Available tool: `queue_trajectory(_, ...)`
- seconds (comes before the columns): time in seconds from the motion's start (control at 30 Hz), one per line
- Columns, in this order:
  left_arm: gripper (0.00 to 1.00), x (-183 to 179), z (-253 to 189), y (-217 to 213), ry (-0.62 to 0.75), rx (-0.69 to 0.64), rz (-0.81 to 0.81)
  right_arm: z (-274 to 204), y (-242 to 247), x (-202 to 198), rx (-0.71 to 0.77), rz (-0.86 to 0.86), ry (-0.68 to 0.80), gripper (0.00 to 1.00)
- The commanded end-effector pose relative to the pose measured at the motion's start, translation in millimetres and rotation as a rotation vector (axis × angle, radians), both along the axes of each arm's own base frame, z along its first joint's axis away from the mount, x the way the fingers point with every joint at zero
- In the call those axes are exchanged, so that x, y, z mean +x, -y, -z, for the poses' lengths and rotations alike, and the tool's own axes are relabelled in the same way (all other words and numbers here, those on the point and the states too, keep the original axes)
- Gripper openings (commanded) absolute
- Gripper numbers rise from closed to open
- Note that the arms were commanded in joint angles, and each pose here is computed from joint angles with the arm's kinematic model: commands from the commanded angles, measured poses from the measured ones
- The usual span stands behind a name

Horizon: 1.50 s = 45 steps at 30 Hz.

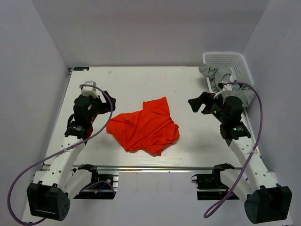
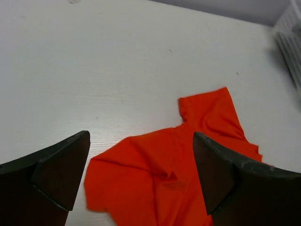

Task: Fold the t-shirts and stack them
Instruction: Flatten out the tshirt

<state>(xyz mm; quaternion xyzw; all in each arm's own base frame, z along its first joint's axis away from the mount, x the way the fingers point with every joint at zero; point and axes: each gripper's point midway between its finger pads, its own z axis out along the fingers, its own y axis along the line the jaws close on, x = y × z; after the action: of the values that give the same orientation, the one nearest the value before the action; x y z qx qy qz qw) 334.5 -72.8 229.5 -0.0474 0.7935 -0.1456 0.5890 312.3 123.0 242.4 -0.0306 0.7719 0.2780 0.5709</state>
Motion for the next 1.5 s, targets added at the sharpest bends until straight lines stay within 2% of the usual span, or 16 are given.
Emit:
queue_trajectory(0.0,1.0,-4,25,40,-0.066,-0.008,0.237,4,-4,-3,0.025,-0.015,-0.015,0.9)
queue_trajectory(0.07,1.0,-5,42,51,-0.131,0.004,0.307,13,-3,-1,0.021,-0.007,-0.039,0.9)
queue_trajectory(0.1,1.0,-7,62,62,-0.201,-0.018,0.369,16,-3,-1,0.017,-0.006,-0.042,0.9)
queue_trajectory(0.2,1.0,-19,93,86,-0.292,-0.054,0.523,32,-3,5,-0.018,-0.014,-0.075,0.9)
queue_trajectory(0.27,1.0,-25,121,92,-0.382,-0.067,0.549,40,-8,6,-0.035,-0.051,-0.1,0.9)
queue_trajectory(0.37,0.97,-36,139,95,-0.431,-0.057,0.556,55,-12,13,-0.077,-0.075,-0.196,0.9)
queue_trajectory(0.5,0.97,-45,135,98,-0.4,-0.035,0.56,93,-25,24,-0.097,-0.126,-0.334,0.9)
queue_trajectory(0.63,0.96,-47,135,98,-0.384,-0.004,0.549,110,-45,30,-0.1,-0.176,-0.374,0.9)
queue_trajectory(0.77,0.93,-48,155,102,-0.439,0.02,0.547,114,-62,43,-0.101,-0.195,-0.378,0.9)
queue_trajectory(1.13,0.84,-28,164,99,-0.478,0.109,0.469,159,-95,58,-0.184,-0.221,-0.514,0.81)
queue_trajectory(1.17,0.81,-28,167,100,-0.49,0.121,0.464,157,-95,64,-0.19,-0.208,-0.508,0.81)
queue_trajectory(1.3,0.54,-25,169,99,-0.504,0.128,0.456,173,-103,65,-0.205,-0.213,-0.541,0.8)
queue_trajectory(1.33,0.38,-27,169,104,-0.504,0.126,0.474,176,-107,68,-0.202,-0.215,-0.544,0.8)
queue_trajectory(1.4,0.25,-25,161,106,-0.483,0.118,0.483,178,-112,74,-0.204,-0.221,-0.544,0.8)
queue_trajectory(1.43,0.08,-25,158,107,-0.474,0.117,0.483,186,-116,73,-0.21,-0.228,-0.562,0.8)
queue_trajectory(1.47,0.0,-24,151,107,-0.458,0.104,0.477,179,-121,81,-0.207,-0.232,-0.543,0.8)
